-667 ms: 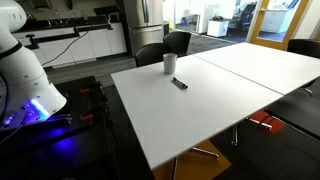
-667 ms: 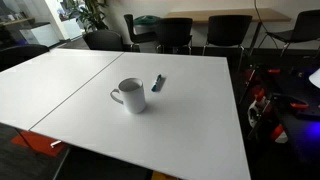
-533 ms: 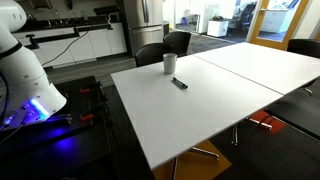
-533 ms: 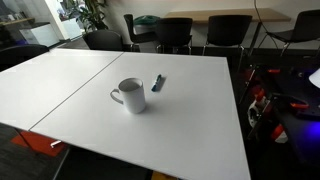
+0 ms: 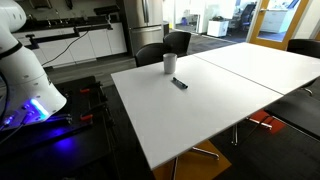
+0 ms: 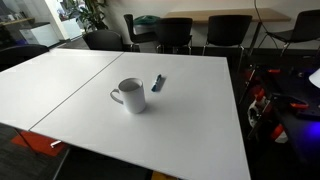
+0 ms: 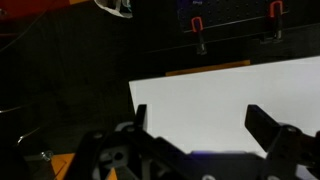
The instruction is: Put the marker in the mug
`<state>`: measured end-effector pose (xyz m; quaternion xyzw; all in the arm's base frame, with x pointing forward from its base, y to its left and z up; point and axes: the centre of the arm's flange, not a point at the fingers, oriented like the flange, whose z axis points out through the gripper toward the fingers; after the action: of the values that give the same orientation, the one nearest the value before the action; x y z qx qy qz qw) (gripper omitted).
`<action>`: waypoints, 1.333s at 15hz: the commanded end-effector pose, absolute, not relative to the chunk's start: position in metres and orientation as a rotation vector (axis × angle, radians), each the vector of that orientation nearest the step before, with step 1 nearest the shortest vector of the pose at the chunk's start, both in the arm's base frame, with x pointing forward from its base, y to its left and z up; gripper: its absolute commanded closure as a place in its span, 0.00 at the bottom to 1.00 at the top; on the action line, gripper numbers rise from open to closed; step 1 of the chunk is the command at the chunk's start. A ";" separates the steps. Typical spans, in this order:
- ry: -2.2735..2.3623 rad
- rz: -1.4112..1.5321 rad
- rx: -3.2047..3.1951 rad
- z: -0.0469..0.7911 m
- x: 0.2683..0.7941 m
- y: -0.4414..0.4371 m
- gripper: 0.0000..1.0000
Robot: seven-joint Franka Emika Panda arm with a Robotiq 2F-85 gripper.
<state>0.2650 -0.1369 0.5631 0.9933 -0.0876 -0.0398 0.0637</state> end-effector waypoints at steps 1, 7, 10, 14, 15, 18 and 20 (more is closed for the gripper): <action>-0.249 -0.013 2.964 0.563 0.298 -0.135 0.00; -0.063 0.352 2.901 0.556 0.375 -0.120 0.00; 0.041 0.528 2.870 0.551 0.408 -0.107 0.00; 0.322 0.657 2.851 0.535 0.441 -0.090 0.00; 0.406 0.657 2.848 0.530 0.447 -0.086 0.00; 0.670 0.650 2.807 0.514 0.464 -0.074 0.00; 0.836 0.627 2.775 0.501 0.474 -0.069 0.00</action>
<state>0.4519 -0.0672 0.5102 0.9499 0.2106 0.2104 0.0954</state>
